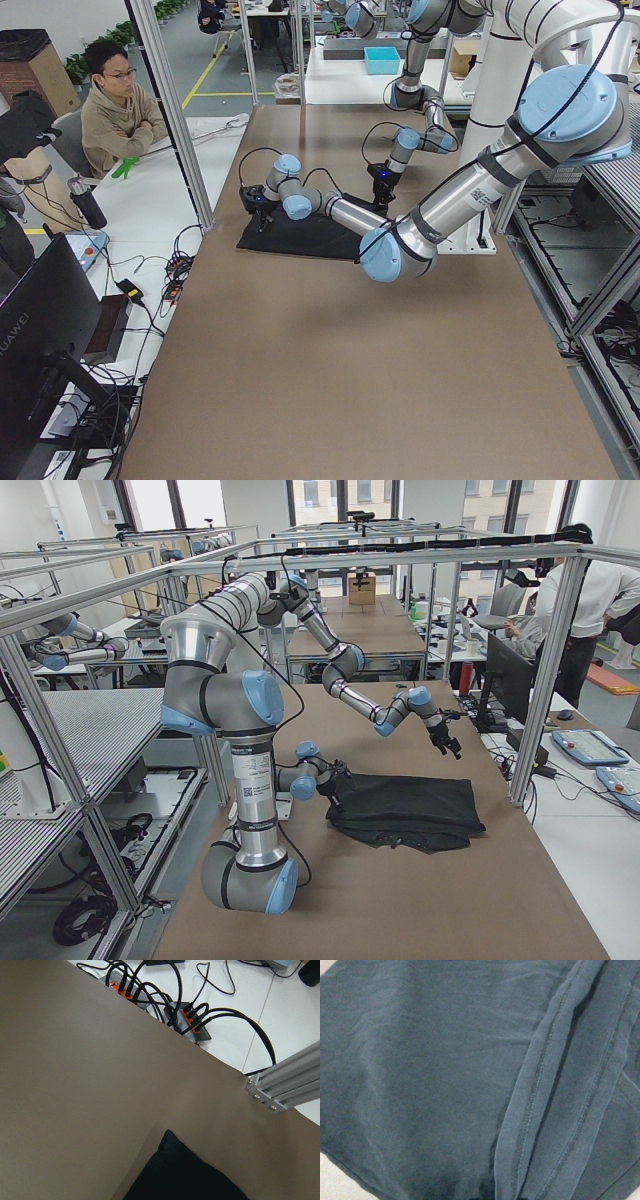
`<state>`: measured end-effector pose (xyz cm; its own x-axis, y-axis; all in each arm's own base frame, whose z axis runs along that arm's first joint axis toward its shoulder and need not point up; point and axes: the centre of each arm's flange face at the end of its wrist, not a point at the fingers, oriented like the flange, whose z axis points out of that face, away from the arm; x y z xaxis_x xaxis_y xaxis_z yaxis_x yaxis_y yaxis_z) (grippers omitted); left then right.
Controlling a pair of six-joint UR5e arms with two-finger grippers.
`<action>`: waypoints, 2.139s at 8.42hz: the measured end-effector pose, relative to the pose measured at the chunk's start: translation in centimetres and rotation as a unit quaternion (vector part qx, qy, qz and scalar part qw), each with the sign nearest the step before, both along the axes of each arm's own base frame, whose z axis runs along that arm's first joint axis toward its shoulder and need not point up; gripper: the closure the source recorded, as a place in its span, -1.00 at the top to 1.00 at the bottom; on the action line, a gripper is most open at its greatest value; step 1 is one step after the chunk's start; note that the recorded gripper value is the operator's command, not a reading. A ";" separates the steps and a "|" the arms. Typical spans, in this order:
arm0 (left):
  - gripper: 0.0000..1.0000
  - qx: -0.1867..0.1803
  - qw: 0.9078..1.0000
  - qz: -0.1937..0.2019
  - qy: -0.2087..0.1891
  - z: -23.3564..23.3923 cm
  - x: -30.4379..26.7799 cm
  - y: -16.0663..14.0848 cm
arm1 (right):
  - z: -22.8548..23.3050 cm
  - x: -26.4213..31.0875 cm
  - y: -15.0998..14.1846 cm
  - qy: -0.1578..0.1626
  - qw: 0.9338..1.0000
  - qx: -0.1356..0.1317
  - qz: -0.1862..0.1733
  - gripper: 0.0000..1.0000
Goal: Fold clothes
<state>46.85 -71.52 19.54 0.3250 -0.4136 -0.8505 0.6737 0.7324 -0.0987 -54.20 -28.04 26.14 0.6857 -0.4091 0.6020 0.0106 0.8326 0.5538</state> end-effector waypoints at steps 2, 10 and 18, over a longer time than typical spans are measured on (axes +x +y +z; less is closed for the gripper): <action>0.84 0.000 1.000 -0.002 0.000 0.0 0.0 0.0 | 0.6 0.0 0.0 0.007 1.000 0.001 0.002 -0.50; 0.84 -0.001 1.000 -0.003 0.001 -0.1 -0.1 -0.1 | 3.3 6.6 1.2 0.018 1.000 -0.020 -0.010 -1.00; 0.85 0.004 1.000 -0.010 0.002 -0.9 -0.1 -0.1 | 12.3 12.2 5.9 -0.013 0.995 -0.102 0.012 0.90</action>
<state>46.75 -71.64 18.61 0.3128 -0.4127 -0.8555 0.6877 0.7196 -0.0958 -42.02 -22.10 38.46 0.6772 -0.2607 0.6880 -0.0223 0.9274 0.3733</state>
